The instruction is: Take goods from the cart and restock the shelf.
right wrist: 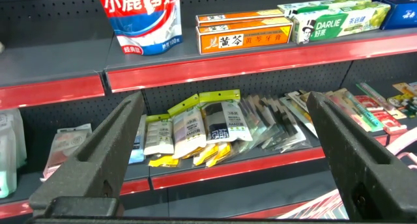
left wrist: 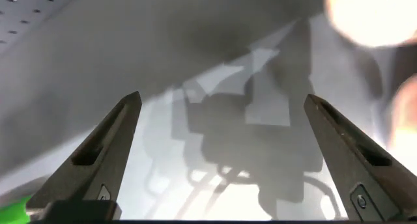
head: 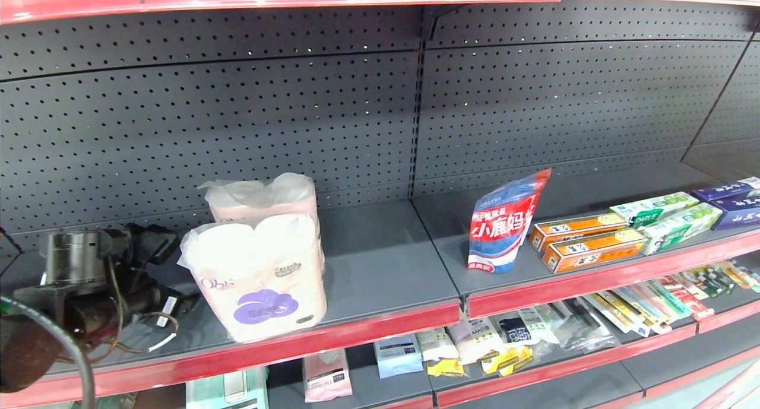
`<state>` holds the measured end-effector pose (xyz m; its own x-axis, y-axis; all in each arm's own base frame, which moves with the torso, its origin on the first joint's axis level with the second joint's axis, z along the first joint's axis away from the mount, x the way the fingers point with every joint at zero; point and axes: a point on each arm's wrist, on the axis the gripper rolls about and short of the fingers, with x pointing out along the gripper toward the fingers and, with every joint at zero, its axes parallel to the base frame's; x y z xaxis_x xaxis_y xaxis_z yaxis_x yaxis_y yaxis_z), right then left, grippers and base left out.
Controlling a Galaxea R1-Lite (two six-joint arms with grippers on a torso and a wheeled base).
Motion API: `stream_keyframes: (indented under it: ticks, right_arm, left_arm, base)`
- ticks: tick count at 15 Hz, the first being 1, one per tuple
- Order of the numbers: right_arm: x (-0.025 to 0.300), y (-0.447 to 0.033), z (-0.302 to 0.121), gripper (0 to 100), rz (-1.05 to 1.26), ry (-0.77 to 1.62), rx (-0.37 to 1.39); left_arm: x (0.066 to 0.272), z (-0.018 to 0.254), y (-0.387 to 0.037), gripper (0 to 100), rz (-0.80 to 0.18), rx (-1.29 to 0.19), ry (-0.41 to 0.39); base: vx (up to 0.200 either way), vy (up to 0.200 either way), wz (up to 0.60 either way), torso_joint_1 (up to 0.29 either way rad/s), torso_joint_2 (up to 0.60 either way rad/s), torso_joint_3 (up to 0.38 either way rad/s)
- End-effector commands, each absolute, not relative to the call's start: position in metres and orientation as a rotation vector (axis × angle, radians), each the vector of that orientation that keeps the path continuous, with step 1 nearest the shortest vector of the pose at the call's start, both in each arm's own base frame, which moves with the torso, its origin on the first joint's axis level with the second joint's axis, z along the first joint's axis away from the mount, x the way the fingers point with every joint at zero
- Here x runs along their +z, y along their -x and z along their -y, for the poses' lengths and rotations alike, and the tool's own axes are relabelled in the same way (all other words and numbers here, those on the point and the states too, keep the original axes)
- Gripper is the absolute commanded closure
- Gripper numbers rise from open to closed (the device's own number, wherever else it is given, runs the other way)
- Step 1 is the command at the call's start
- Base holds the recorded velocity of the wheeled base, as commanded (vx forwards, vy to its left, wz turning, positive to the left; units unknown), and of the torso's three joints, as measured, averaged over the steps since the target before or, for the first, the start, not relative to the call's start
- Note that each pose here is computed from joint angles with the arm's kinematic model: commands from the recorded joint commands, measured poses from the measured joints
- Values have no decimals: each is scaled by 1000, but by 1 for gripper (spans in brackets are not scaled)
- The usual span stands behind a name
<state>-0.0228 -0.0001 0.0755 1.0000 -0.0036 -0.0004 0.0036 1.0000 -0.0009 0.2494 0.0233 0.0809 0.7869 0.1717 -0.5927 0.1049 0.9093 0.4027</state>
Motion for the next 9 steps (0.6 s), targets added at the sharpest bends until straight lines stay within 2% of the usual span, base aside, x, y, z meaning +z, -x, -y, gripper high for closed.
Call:
stream_keyframes:
  ticks: [1,3,4,6,7,9]
  right_arm:
    - [75,23,0,0,0,2,-5]
    - [76,23,0,0,-2,2,-3]
    - [75,23,0,0,0,2,-3]
    - [75,23,0,0,0,2,-3]
    - [75,23,0,0,0,2,-5]
    - [75,23,0,0,0,2,-3]
  left_arm:
    - [121,-57,-208,0,-606,117,-432]
    - [146,-54,-178,0,-556,142,-347]
    - [161,-45,-156,0,-501,133,-272]
    - [177,-21,-101,0,-426,62,-194]
    - [175,-9,-66,0,-398,-12,-167]
    - [161,0,-25,0,-405,-85,-133]
  base:
    - [0,0,0,0,0,0]
    - [0,0,0,0,0,0]
    - [0,0,0,0,0,0]
    - [0,0,0,0,0,0]
    - [0,0,0,0,0,0]
    - [0,0,0,0,0,0]
